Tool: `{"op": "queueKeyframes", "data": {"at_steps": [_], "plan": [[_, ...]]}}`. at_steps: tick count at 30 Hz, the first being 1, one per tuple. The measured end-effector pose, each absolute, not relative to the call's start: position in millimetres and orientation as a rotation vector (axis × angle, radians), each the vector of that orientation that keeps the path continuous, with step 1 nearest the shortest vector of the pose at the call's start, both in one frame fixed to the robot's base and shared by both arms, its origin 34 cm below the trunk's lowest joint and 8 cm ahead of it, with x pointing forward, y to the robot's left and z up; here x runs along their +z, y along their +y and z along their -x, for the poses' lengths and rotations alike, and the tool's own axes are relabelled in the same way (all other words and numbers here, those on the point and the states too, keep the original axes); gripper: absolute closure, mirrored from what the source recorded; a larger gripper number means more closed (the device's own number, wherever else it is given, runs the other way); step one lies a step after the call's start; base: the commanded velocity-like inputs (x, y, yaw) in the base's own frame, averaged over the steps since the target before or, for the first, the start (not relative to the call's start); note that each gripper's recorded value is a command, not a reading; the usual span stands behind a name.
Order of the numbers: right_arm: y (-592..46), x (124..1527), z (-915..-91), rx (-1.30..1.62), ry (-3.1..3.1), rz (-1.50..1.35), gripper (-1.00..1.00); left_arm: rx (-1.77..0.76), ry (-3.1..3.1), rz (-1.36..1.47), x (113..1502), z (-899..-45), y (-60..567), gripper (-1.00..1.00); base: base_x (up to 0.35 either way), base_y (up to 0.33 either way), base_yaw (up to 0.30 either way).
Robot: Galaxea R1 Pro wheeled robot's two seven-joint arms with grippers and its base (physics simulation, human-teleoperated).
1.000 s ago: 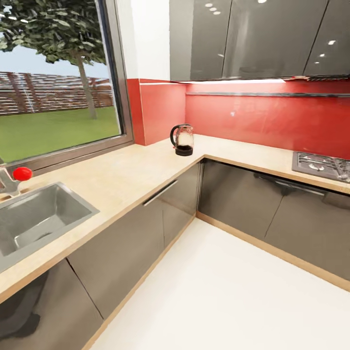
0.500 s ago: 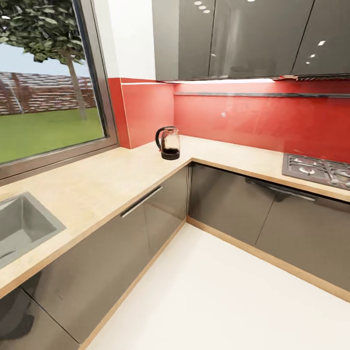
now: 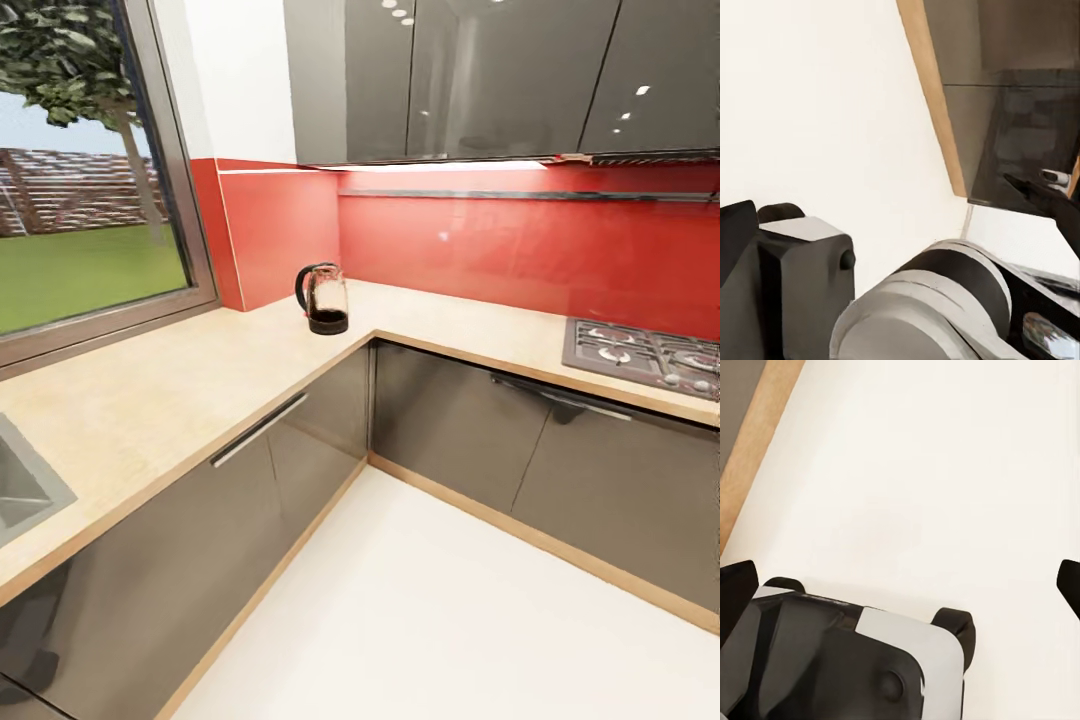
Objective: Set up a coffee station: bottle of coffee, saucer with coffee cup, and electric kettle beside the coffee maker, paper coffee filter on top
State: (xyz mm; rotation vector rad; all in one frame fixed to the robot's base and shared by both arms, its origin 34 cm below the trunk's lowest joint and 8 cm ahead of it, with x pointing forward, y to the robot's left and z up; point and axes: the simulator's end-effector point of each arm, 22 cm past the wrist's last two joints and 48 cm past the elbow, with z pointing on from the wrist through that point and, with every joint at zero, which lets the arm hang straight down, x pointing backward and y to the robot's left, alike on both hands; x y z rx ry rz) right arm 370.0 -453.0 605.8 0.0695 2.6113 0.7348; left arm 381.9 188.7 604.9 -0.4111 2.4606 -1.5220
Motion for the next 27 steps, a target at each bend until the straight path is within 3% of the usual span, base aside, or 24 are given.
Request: {"op": "queueKeyframes", "data": {"at_steps": [16, 23, 24, 27], "plan": [[-454, 606, -370, 0.73, 2.611, -0.07, -1.0, -1.75, 1.966, -0.184, 795, -532, 49, -1.0, 0.001, -0.001, -0.009], [-454, 605, -370, 0.724, 2.612, -0.07, -1.0, -1.419, 1.94, -0.3, 889, -599, 20, -1.0, 0.0, 0.0, 0.0], [-455, 605, -370, 0.721, 2.612, -0.069, -1.0, -1.259, 1.989, -0.262, 912, -638, 35, -1.0, 0.0, 0.0, 0.0], [-455, 605, -371, 0.719, 2.612, -0.068, -1.0, -1.141, 1.881, -0.27, 989, -701, 58, -1.0, 0.0, 0.0, 0.0]]}}
